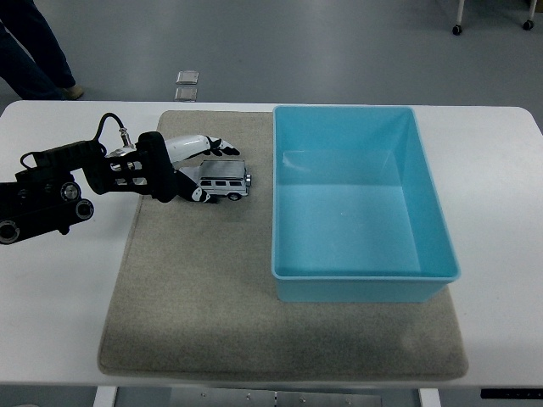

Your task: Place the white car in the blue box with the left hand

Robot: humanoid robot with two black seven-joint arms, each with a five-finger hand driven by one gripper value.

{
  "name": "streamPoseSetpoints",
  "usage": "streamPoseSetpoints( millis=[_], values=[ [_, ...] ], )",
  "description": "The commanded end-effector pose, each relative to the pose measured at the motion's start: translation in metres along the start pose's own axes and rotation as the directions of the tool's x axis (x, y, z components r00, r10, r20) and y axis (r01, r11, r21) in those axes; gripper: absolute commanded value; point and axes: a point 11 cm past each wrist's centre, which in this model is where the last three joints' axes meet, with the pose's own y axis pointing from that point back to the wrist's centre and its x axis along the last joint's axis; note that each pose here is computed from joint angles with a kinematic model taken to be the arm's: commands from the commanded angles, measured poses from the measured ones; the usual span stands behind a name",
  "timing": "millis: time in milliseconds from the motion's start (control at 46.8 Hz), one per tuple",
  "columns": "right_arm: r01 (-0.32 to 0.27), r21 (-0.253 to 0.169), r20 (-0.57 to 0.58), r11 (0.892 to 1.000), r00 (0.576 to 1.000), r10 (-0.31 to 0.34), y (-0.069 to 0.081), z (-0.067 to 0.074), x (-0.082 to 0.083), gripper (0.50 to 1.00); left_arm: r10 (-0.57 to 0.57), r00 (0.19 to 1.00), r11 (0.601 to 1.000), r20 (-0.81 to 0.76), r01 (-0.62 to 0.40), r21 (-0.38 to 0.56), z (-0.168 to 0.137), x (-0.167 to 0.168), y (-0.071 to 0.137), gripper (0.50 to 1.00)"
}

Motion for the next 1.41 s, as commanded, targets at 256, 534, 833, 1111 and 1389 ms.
streamPoseSetpoints(
  millis=[256, 534, 833, 1111, 1389],
  values=[
    [0.000, 0.001, 0.000, 1.000, 1.000, 0.000, -0.0001, -0.0007, 0.0000, 0.936, 0.004, 1.000, 1.000, 0.020, -0.005, 0.007, -0.0009, -0.0012, -0.0087, 0.838],
    [0.000, 0.000, 0.000, 1.000, 1.000, 0.000, 0.0000, 0.0002, 0.0000, 0.936, 0.004, 1.000, 1.000, 0.024, -0.004, 0.004, 0.0003, -0.0020, -0.0099, 0.827],
    [0.000, 0.000, 0.000, 1.000, 1.000, 0.000, 0.0000, 0.0002, 0.0000, 0.936, -0.002, 0.999, 1.000, 0.042, 0.001, 0.007, -0.0015, -0.0027, -0.0088, 0.821],
    [0.000, 0.000, 0.000, 1.000, 1.000, 0.000, 0.0000, 0.0002, 0.0000, 0.936, -0.005, 0.999, 1.000, 0.048, 0.005, 0.007, -0.0021, -0.0038, -0.0083, 0.739],
    [0.000, 0.000, 0.000, 1.000, 1.000, 0.000, 0.0000, 0.0002, 0.0000, 0.936, -0.016, 0.998, 1.000, 0.053, 0.016, 0.009, -0.0029, -0.0069, -0.0078, 0.500]
  ],
)
